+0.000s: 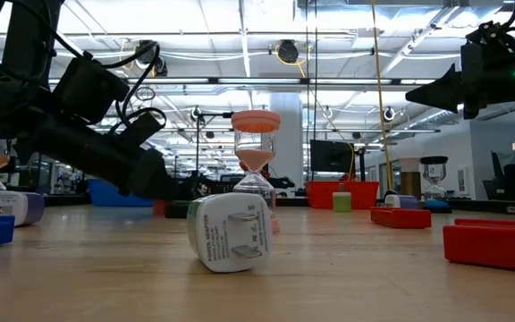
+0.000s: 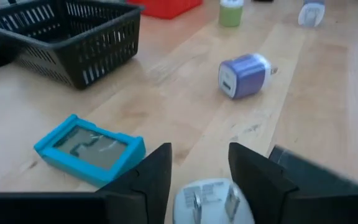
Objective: Pick & Place Office items
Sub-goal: Put the pink charger adapter into the blue bin
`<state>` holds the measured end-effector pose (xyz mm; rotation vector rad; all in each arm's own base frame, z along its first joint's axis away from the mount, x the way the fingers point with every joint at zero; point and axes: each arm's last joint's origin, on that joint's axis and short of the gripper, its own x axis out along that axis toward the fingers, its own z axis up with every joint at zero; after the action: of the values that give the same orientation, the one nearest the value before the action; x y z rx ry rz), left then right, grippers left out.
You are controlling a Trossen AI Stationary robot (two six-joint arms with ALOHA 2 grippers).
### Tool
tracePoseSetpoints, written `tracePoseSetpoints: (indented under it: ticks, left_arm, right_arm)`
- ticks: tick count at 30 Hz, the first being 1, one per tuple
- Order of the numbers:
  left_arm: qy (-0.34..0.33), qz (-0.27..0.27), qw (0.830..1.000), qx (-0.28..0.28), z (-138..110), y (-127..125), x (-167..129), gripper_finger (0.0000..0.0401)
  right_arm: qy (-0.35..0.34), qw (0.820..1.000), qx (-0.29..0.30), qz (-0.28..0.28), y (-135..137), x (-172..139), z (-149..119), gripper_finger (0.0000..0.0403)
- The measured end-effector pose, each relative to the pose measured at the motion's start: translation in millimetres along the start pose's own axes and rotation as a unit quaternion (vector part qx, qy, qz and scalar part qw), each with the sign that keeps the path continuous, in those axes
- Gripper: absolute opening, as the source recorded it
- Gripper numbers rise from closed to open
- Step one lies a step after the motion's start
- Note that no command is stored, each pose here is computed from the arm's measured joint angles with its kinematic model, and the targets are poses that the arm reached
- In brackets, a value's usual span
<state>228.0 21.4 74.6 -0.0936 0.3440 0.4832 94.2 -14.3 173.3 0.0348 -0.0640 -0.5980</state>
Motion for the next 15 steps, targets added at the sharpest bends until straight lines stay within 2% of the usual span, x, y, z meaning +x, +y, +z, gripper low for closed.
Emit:
tracePoseSetpoints:
  ticks: [6, 15]
  left_arm:
    - [-0.023, -0.004, 1.000, -0.016, 17, 0, -6, 0.0187]
    - [0.028, -0.005, 0.998, -0.051, 40, 4, -24, 0.0259]
  right_arm:
    - [0.000, 1.000, 0.000, 0.000, 0, 0, 0, 0.0000]
    - [0.000, 1.000, 0.000, 0.000, 0, 0, 0, 0.0000]
